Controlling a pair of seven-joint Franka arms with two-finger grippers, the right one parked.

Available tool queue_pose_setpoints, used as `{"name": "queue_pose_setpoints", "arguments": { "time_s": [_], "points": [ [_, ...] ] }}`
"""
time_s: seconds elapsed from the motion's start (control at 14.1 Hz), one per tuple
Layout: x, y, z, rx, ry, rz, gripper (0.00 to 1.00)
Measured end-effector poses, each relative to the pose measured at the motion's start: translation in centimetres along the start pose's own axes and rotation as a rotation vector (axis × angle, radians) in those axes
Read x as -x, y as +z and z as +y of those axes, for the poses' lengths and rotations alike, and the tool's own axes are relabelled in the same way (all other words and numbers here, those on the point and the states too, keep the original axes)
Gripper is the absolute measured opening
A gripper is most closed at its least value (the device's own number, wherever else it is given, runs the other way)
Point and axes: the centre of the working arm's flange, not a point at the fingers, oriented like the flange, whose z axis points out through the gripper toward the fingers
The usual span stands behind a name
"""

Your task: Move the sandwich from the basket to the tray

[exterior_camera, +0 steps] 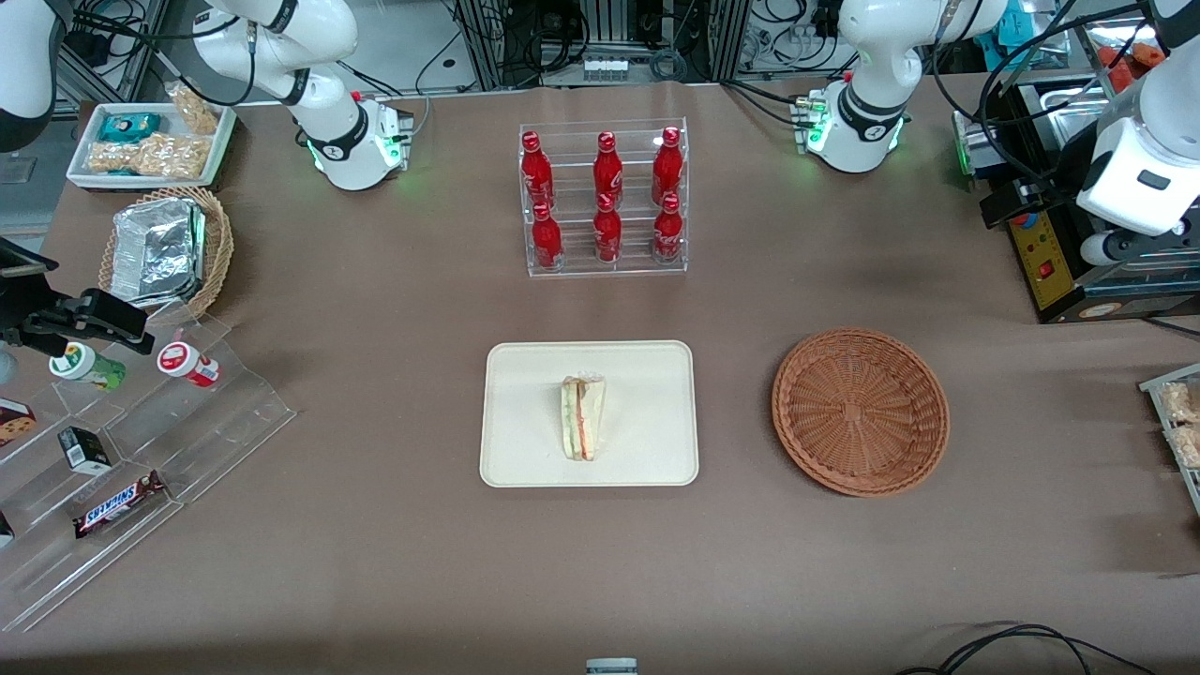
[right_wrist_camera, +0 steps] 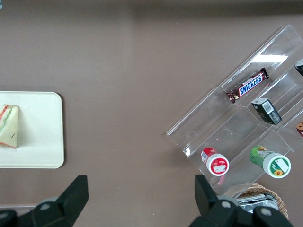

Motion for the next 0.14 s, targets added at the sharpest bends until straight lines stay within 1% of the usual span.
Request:
{"name": "queue_pose_setpoints", "arguments": {
  "time_s": [0.14],
  "points": [
    [-0.01,0.0,0.0,0.0,0.0,0.0,1.0]
  ]
}}
